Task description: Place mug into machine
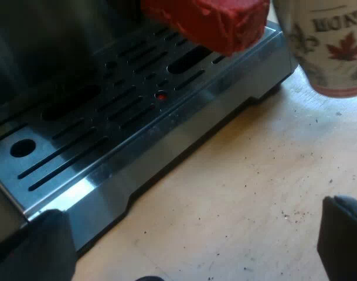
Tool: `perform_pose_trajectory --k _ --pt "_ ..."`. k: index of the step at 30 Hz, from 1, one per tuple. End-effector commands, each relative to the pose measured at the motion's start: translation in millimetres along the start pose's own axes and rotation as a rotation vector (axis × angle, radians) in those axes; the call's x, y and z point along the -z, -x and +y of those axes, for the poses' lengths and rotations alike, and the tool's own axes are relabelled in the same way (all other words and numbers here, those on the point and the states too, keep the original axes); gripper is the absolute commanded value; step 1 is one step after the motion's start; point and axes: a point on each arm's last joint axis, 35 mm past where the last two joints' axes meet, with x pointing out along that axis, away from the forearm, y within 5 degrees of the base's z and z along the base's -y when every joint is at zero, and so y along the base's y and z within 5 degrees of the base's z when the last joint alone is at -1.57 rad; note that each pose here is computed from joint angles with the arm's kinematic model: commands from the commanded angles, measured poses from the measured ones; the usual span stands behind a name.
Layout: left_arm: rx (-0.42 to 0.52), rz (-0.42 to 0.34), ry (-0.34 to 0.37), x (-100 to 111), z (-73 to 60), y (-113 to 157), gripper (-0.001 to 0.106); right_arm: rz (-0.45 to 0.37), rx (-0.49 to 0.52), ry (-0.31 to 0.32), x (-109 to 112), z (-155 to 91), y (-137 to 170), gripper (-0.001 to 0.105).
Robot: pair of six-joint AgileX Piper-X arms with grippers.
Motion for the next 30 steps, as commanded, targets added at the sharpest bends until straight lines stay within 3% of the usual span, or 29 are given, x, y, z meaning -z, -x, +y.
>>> perform_pose_trajectory --k 1,7,17,25,27,30 --pt "0.004 -0.024 0.007 -2.8 -0.7 0.0 0.085 -0.113 0.042 -0.010 -13.5 -2.9 -8.7 0.000" --pt "0.004 -0.024 0.007 -2.8 -0.7 0.0 0.085 -0.162 0.073 -0.069 -10.7 -4.5 -25.1 0.000" --pt "0.004 -0.024 0.007 -2.8 -0.7 0.0 0.085 -0.217 0.096 -0.061 -4.9 -4.7 -42.3 0.000" --pt "0.004 -0.024 0.007 -2.8 -0.7 0.0 0.085 -0.177 0.096 -0.066 3.9 -2.4 -53.5 0.000" --pt "0.004 -0.024 0.007 -2.8 -0.7 0.0 0.085 -0.176 0.075 -0.031 1.0 2.2 -59.7 0.000" --pt "0.003 -0.013 0.010 -1.8 -0.2 -1.5 0.085 -0.173 0.070 -0.026 -4.3 7.3 -70.2 0.000"
